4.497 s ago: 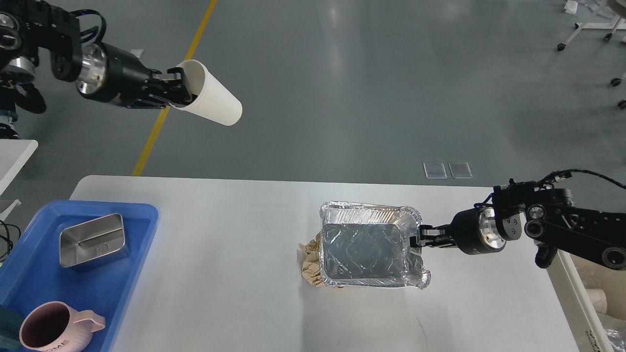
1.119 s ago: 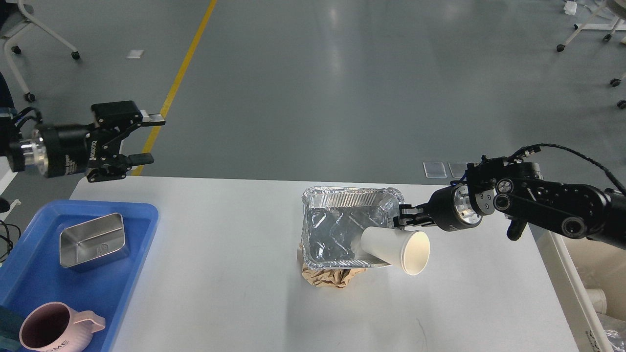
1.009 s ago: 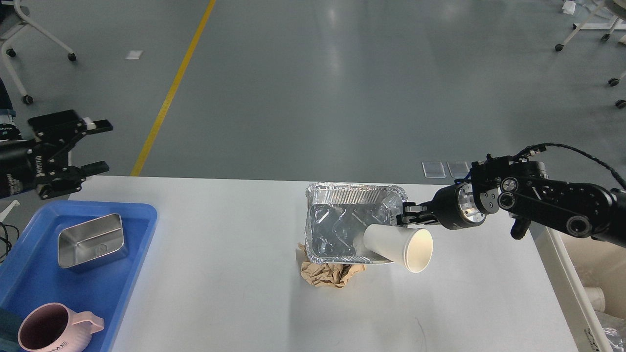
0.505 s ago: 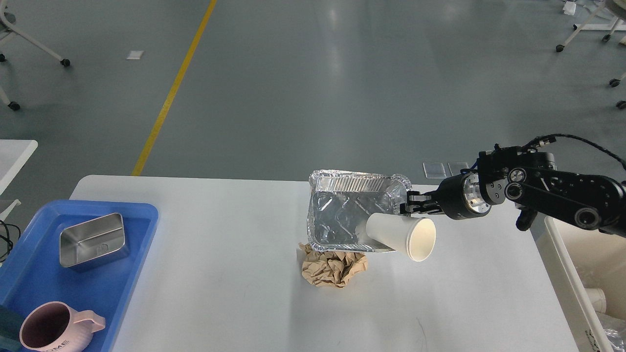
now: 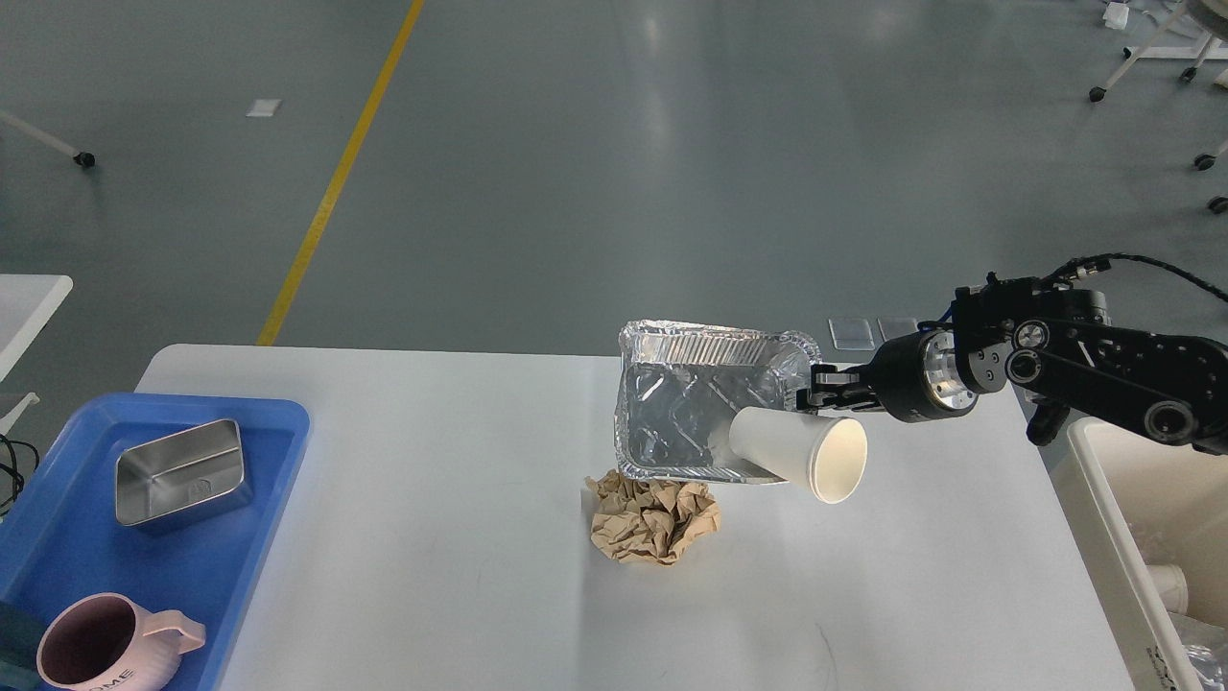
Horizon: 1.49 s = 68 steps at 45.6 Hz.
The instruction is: Tidy desktop
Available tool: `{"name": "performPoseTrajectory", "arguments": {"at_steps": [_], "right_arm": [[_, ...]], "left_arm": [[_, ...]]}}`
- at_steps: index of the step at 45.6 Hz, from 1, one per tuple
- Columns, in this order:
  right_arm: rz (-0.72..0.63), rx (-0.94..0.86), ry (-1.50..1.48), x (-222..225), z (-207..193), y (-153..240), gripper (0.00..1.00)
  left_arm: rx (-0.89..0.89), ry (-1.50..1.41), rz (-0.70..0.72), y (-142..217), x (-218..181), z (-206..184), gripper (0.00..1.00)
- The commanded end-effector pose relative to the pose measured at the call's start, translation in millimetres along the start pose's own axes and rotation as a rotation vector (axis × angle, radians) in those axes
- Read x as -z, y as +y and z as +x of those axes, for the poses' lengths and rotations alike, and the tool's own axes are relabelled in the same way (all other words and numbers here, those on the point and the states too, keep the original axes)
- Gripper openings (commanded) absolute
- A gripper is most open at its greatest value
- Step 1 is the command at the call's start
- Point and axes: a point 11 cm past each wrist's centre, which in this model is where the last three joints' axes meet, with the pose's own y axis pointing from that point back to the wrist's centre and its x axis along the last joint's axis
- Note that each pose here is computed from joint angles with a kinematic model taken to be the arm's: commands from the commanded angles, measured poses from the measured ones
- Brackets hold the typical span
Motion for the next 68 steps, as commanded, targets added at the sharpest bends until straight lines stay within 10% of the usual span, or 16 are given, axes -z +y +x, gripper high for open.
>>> {"name": "performPoseTrajectory", "arguments": {"at_steps": [1, 30, 68], "right_arm": [[-0.001, 0.000, 0.002, 0, 1, 1, 0.00], [0.011, -0.001, -0.006, 5, 3, -1, 0.00], [0.004, -0.006, -0.016, 0, 3, 1, 0.00]], "left_arm": [[-0.028, -0.017, -0.017, 6, -9, 7, 0.98], [-0.028, -0.131, 0.240, 7, -6, 18, 0.98], [0.533, -0.442, 0.258, -228, -45, -182, 0.98]]}}
